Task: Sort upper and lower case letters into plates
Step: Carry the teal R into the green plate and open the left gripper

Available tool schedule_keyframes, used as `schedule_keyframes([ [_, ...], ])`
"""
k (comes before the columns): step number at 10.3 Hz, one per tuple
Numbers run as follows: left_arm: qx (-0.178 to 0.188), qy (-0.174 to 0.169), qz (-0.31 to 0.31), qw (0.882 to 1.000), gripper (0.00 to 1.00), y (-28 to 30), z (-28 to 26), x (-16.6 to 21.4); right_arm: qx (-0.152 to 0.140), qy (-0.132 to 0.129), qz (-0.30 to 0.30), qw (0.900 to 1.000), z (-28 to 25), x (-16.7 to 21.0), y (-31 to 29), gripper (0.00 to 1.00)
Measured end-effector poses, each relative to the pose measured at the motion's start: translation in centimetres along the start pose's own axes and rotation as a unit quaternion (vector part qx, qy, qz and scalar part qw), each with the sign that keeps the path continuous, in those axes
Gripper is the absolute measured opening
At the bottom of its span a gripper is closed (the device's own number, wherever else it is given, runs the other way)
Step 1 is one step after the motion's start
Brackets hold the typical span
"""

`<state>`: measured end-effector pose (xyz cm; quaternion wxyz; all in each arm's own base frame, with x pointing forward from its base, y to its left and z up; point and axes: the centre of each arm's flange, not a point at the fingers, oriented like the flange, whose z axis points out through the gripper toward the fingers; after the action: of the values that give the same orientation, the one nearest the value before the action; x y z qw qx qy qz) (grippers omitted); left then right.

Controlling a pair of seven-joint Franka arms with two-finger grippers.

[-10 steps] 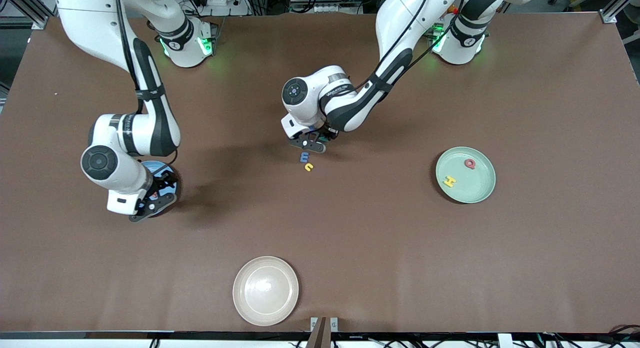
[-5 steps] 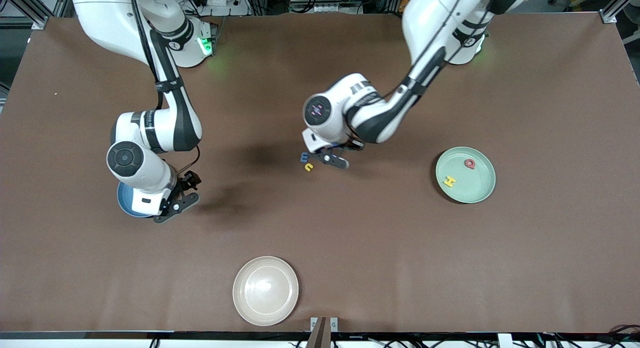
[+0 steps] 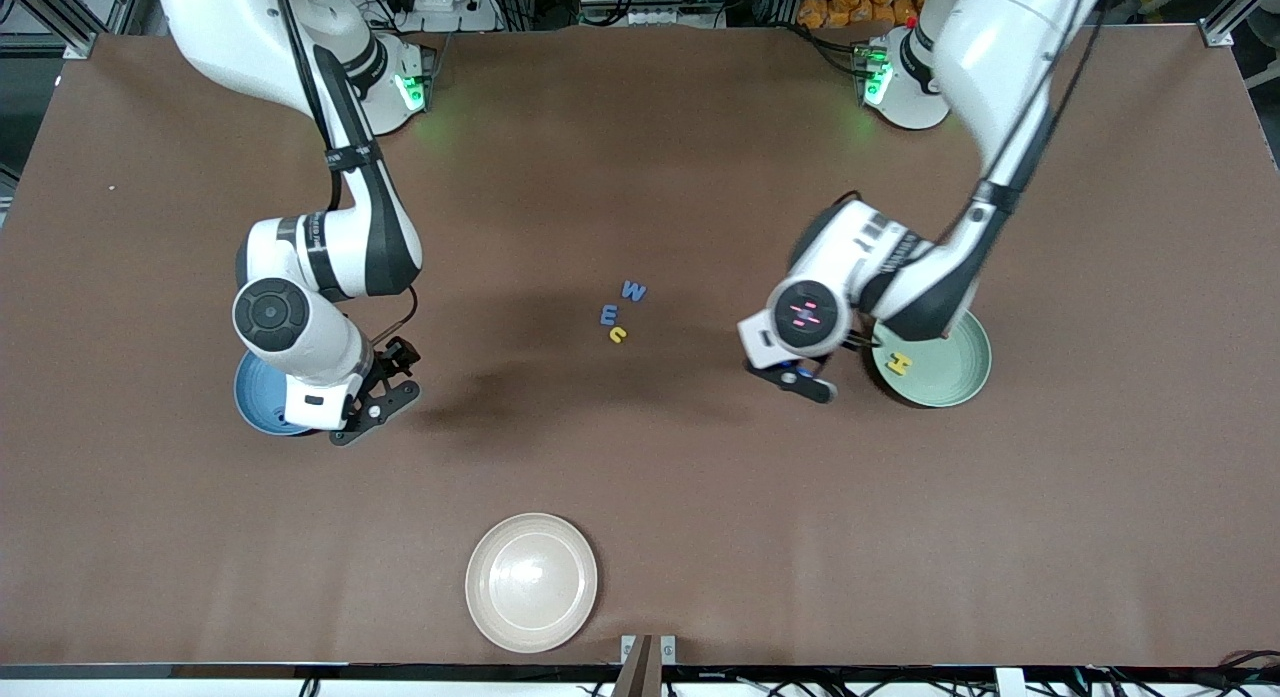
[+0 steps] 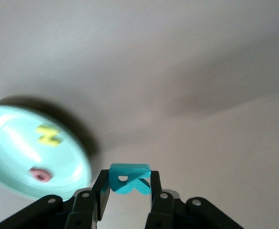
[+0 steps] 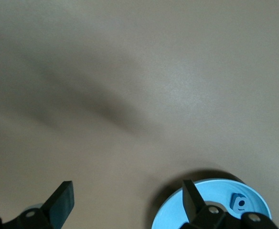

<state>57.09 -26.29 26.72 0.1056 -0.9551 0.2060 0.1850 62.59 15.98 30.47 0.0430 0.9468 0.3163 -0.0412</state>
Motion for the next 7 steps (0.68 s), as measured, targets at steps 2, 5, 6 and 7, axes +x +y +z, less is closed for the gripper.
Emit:
schedule_keyframes([
  [2,0.005,0.000,-0.027,1.000,0.38,-5.6,2.4,-2.9,0.000,0.002,0.003,1.000,-0.8,0.5,-0.5,1.00],
  [5,-0.024,0.032,-0.033,0.999,0.38,-14.0,7.6,-6.6,0.005,-0.006,0.003,1.000,-1.8,0.7,-0.7,1.00],
  [6,-0.035,0.039,-0.038,0.998,0.38,-16.2,8.9,-7.3,0.005,-0.007,0.003,1.000,-1.9,0.8,-0.7,1.00],
  [7,-0.039,0.047,-0.040,0.997,0.38,-16.9,9.7,-7.4,0.005,-0.007,0.003,1.000,-1.9,0.8,-0.7,1.00],
])
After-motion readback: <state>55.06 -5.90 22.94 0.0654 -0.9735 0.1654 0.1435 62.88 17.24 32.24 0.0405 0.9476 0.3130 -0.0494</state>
